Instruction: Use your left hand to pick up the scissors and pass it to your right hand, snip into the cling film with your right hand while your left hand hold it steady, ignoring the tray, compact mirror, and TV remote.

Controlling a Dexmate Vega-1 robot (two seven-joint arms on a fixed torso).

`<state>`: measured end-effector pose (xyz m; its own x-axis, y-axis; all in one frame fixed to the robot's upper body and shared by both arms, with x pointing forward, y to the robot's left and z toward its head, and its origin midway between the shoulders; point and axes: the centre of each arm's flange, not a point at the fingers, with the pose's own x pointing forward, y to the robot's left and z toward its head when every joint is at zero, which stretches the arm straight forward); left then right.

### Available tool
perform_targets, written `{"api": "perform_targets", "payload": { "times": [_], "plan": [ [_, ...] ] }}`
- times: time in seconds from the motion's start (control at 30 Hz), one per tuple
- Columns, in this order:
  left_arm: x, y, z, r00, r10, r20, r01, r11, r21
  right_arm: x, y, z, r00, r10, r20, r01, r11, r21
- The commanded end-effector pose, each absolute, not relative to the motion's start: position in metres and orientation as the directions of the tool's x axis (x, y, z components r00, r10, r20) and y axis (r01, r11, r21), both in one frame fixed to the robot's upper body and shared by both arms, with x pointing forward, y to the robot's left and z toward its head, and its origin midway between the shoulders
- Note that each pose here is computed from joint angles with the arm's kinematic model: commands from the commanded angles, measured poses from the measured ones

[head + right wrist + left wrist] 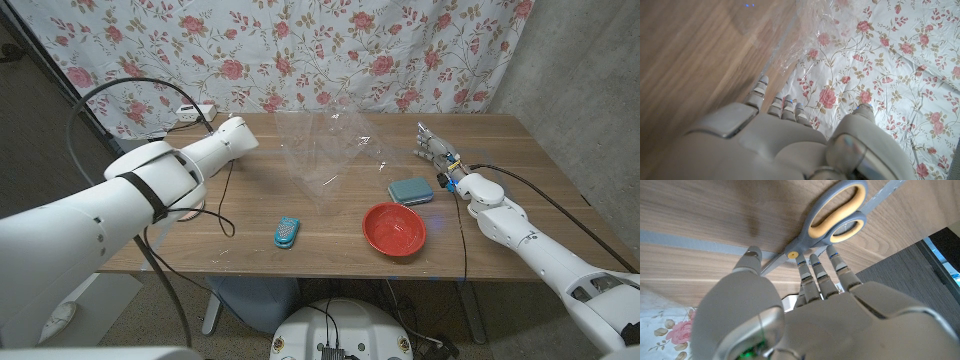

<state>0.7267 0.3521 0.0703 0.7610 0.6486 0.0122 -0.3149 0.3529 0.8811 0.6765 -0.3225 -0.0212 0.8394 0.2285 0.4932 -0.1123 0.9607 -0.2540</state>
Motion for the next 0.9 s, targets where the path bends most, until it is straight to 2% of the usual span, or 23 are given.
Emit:
{"api": "perform_targets", "payload": {
  "times": [0.03, 0.43, 0.9],
  "plan": [
    [0.7201, 0.3476, 0.0726, 0.738, 0.673, 0.056, -0.309, 0.262, 0.914, 0.6748, -0.3195, -0.0224, 0.839, 0.234, 0.491, -0.117, 0.959, -0.257],
    [0.7169, 0.3417, 0.0703, 0.715, 0.693, 0.09, -0.307, 0.196, 0.931, 0.6714, -0.3219, -0.0244, 0.839, 0.235, 0.49, -0.118, 0.959, -0.258],
    [0.7206, 0.3413, 0.067, 0.71, 0.698, 0.094, -0.319, 0.2, 0.926, 0.6689, -0.3247, -0.0246, 0.842, 0.234, 0.487, -0.116, 0.959, -0.26]
  ]
}}
